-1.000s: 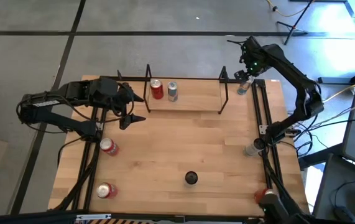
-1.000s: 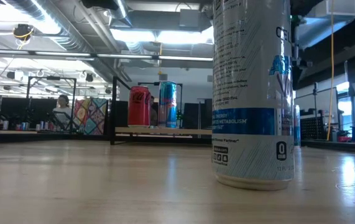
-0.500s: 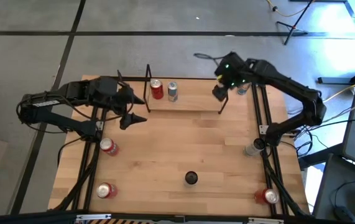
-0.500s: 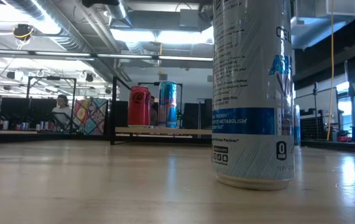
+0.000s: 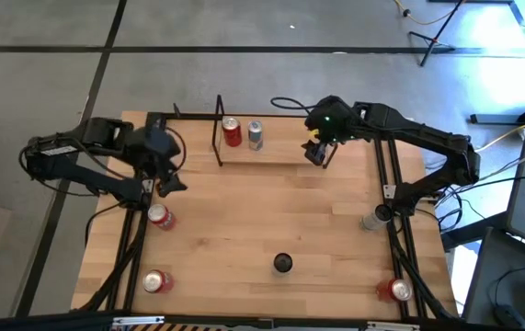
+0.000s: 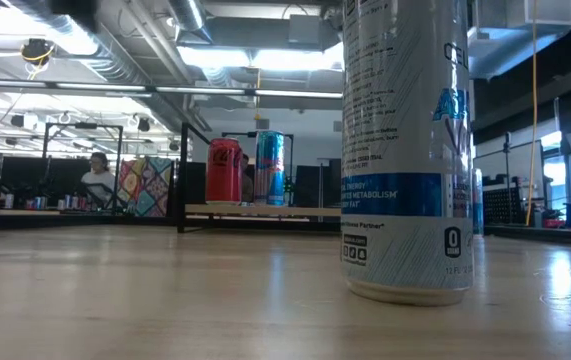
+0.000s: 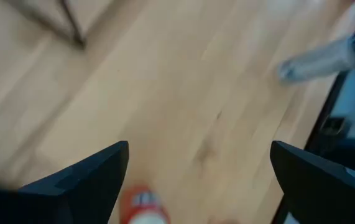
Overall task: Place canned beverage on shelf
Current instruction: Put the red black soda can on the shelf aligned with the other red black soda can
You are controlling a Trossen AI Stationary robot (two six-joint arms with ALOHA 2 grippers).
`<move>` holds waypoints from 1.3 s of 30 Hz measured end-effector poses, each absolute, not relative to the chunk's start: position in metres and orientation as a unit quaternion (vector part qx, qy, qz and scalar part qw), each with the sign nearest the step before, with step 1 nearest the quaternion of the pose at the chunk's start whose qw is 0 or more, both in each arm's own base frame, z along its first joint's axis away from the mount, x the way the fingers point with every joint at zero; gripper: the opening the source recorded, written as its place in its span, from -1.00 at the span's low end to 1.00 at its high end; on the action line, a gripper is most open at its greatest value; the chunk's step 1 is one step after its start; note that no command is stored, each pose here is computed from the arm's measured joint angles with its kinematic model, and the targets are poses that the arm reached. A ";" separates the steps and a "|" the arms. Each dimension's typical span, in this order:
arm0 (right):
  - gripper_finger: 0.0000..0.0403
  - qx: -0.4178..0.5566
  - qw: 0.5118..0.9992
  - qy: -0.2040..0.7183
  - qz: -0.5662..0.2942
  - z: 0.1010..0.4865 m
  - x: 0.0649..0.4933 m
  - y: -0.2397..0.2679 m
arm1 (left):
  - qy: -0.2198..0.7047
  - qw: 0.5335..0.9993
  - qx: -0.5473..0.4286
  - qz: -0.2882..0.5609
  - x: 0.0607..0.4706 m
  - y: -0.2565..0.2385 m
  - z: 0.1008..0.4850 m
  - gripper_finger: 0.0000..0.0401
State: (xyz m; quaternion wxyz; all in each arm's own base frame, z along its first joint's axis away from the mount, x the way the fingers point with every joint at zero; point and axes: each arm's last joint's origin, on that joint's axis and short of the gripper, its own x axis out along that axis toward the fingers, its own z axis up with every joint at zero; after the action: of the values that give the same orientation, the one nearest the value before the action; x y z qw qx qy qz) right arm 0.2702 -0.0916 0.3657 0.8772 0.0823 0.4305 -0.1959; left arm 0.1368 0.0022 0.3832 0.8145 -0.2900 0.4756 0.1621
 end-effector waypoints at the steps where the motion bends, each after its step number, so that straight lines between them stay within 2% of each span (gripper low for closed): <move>1: 0.41 0.085 0.877 0.430 -0.197 0.366 0.270 -0.092 | 0.492 0.801 -0.297 0.169 0.135 0.001 0.380 0.89; 6: 0.41 0.087 0.878 0.427 -0.199 0.366 0.270 -0.092 | 0.534 0.758 -0.319 0.196 0.129 -0.008 0.370 0.89; 10: 0.41 0.089 0.881 0.421 -0.197 0.367 0.271 -0.092 | 0.547 0.749 -0.324 0.186 0.130 -0.018 0.363 0.89; 15: 0.41 0.090 0.880 0.423 -0.196 0.366 0.271 -0.092 | 0.577 0.735 -0.338 0.112 0.133 -0.042 0.355 0.89; 22: 0.41 0.091 0.881 0.424 -0.190 0.366 0.271 -0.092 | 0.581 0.746 -0.323 0.038 0.145 -0.085 0.349 0.89; 26: 0.41 0.110 0.892 0.425 -0.111 0.367 0.273 -0.080 | 0.585 0.746 -0.317 0.029 0.162 -0.105 0.340 0.89; 29: 0.41 0.109 0.891 0.441 -0.028 0.371 0.267 -0.053 | 0.581 0.750 -0.314 0.034 0.175 -0.114 0.333 0.89; 39: 0.41 0.126 0.845 0.504 0.125 0.394 0.202 0.065 | 0.482 0.801 -0.348 0.065 0.205 -0.121 0.332 0.89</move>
State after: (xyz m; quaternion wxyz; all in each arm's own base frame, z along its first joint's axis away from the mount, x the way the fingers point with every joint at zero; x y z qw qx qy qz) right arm 0.2020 0.0652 0.3942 0.8455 0.1255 0.5037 0.1253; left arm 0.2049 -0.1212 0.3318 0.8011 -0.3482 0.4824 0.0651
